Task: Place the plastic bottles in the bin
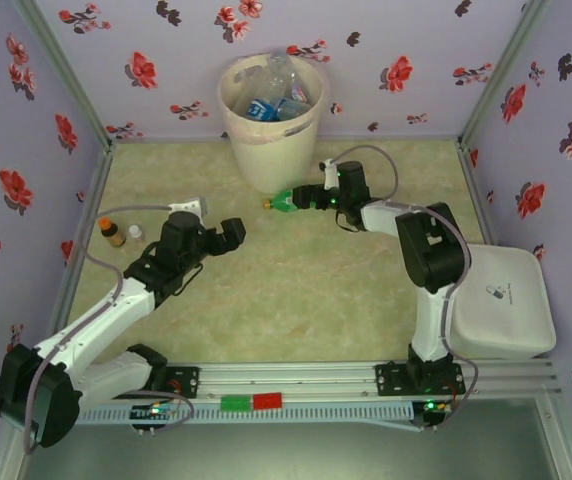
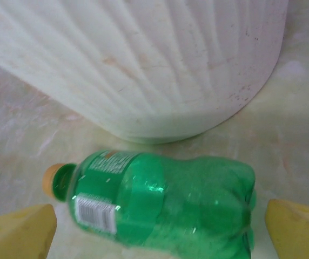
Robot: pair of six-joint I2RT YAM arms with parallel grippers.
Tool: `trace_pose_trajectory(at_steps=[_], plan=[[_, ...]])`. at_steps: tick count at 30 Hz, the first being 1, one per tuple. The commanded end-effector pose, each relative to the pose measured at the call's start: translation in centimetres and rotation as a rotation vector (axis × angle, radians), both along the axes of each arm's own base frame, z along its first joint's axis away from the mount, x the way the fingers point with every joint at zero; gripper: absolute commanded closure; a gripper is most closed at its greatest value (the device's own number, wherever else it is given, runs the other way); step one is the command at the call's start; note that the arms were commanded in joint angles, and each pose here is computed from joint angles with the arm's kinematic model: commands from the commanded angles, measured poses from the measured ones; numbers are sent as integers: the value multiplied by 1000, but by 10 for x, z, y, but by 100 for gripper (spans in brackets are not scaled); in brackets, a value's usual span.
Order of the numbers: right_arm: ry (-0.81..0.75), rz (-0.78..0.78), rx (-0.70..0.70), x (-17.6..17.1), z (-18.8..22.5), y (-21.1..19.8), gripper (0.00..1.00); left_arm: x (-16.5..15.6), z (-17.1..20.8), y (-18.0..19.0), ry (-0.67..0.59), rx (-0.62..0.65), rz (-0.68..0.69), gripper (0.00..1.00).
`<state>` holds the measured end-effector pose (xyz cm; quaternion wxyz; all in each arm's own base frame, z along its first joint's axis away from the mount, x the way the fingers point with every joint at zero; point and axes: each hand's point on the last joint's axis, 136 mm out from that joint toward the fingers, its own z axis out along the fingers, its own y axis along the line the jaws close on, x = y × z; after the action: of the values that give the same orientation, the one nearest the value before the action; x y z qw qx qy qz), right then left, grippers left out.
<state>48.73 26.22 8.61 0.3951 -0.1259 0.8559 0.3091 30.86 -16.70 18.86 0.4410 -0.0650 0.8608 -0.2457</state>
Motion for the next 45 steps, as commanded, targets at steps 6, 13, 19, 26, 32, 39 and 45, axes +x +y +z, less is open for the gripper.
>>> trace_pose_trajectory(at_steps=[6,13,19,26,32,39,45], plan=[[-14,-3,58,25,6,14,0,15,16,-4,-65,-67,36,0],[10,23,32,31,-5,19,0,14,17,0,-70,-47,35,0],[34,50,48,22,-7,25,3,12,18,7,-82,-41,46,0],[24,32,102,-5,6,17,4,13,22,14,-94,-33,57,0],[57,80,148,-47,6,26,4,12,24,18,-105,-37,64,0],[77,86,25,-93,-9,27,4,13,27,28,-117,-32,85,0],[11,175,-452,-92,-30,24,1,16,24,34,-110,-30,102,0]])
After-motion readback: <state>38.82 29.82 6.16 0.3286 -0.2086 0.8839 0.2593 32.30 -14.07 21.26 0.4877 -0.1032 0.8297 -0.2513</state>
